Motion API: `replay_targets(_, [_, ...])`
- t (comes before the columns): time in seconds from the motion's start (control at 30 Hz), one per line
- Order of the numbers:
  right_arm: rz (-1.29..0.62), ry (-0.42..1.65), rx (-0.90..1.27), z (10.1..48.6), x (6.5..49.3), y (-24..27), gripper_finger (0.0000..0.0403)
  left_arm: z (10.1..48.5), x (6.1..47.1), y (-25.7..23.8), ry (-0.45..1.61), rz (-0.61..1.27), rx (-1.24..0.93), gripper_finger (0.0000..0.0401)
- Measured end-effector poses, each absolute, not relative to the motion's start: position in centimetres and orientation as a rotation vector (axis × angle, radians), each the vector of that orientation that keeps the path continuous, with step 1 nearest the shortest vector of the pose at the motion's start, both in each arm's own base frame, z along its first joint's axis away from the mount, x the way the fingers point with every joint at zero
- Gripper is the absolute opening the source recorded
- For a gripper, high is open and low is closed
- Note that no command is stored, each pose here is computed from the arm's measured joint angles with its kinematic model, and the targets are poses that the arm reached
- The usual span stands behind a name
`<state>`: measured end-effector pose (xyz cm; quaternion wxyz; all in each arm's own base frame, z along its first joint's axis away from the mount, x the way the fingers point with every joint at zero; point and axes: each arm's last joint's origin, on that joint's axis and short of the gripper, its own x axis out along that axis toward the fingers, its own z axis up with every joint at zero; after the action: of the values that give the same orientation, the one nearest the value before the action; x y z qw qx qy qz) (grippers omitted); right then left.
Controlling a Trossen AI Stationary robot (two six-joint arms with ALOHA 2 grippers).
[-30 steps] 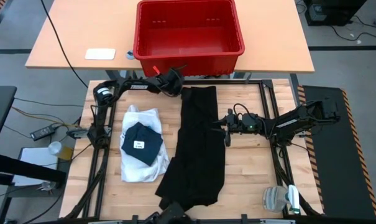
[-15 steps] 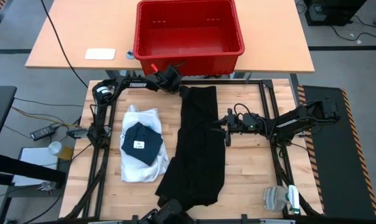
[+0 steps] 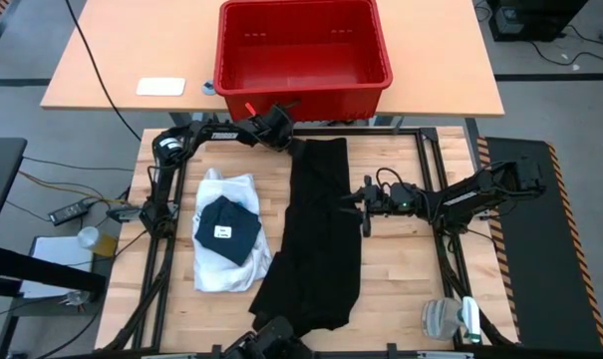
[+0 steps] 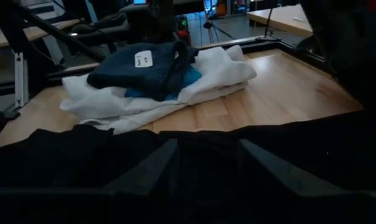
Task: Fold laundry
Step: Fold the black shirt
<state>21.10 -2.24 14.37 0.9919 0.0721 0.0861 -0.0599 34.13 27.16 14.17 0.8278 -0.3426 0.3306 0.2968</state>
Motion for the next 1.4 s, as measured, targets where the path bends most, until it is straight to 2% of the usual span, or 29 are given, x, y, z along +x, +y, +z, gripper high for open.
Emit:
replay_targets(0.27, [-0.12,0.151,0.147,14.6,21.1,-2.2,0.0172,14.2,34.0,27.0,0.748,0.592,-0.649,0.0015])
replay_targets(0.53, [-0.165,0.189,0.176,14.2,21.1,-2.4,0.0171,16.9,34.5,27.3,0.818,0.538,-0.543,0.0002])
replay_targets(0.8, [-0.376,0.374,0.36,13.6,21.0,-7.2,0.0163,21.7,35.8,25.3,0.862,0.436,-0.202,0.0001])
replay_targets(0.97, [-0.534,0.365,0.317,14.3,20.3,-11.0,0.0168,21.2,35.6,24.6,0.946,0.381,-0.148,0.0001])
replay_targets(1.13, [-0.574,0.36,0.414,14.7,19.1,-15.1,0.0187,20.0,35.5,23.8,0.976,0.355,-0.136,0.0])
replay_targets(1.4, [-0.629,0.549,0.538,13.4,22.4,-19.2,0.0224,19.8,37.1,21.2,0.985,0.261,-0.04,0.0])
